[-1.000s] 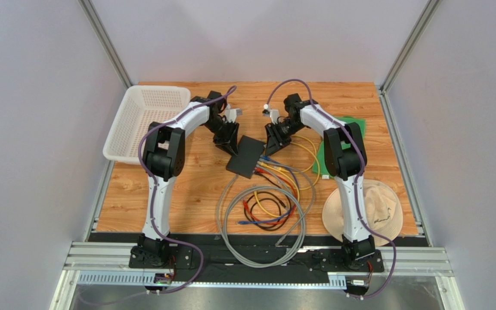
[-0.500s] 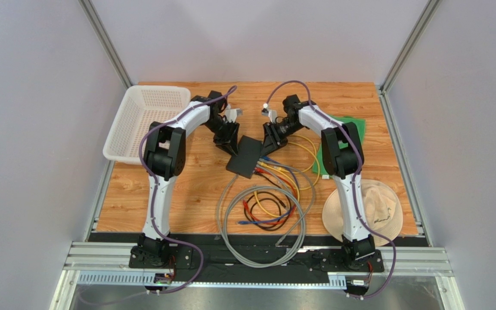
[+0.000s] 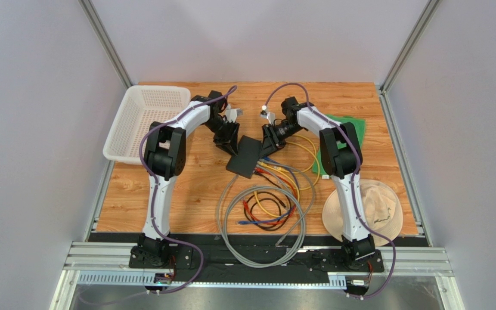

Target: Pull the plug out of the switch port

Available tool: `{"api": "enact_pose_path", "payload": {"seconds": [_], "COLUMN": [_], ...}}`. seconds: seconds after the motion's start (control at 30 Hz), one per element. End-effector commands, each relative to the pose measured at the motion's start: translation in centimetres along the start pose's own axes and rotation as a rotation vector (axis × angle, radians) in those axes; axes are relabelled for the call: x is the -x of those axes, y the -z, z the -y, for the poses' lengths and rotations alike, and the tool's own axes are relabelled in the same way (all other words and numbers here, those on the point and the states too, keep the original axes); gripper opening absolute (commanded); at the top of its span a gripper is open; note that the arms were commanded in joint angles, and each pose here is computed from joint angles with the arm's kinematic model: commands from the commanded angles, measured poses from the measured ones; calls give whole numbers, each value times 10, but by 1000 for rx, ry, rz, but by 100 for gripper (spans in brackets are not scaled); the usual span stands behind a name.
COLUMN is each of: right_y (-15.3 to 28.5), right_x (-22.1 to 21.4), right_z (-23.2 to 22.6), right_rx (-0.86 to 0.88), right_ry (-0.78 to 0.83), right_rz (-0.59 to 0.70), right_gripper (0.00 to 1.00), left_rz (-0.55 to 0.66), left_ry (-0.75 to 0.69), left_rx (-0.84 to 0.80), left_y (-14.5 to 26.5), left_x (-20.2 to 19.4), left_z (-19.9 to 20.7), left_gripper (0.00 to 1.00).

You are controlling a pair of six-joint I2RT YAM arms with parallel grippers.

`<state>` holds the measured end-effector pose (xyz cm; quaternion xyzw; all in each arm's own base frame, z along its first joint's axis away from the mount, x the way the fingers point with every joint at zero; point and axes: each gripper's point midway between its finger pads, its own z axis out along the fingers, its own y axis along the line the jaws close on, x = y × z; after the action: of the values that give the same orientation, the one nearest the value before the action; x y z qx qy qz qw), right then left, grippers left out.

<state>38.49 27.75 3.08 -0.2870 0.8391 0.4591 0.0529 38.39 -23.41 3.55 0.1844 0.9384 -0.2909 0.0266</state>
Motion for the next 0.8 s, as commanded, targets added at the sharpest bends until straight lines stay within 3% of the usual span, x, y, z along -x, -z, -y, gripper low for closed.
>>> {"api": "enact_pose_path", "payload": {"seconds": [0.0,0.6,0.7,0.77], "right_y": [-14,-12,-14,-17], "right_x": [-10,-5,-5,-6], "right_z": [12,30,33,37], "right_rx": [-23,-56,-98,-150], "right_ry": [-6,-57,-40,-41], "right_rz": [-38,-9,-20,-31], "right_gripper": [41,31,25,13], "left_rz": [-32,-38,-39,-37], "left_ry": [-26,-28,-29,-33], "left_rx": [47,52,58,61], "left_y": [-19,-21,-22,-20], "left_x": [-3,-4,-5,-4], "left_z": [-12,-14,-16,-16], "left_gripper": [38,38,38,38]}}
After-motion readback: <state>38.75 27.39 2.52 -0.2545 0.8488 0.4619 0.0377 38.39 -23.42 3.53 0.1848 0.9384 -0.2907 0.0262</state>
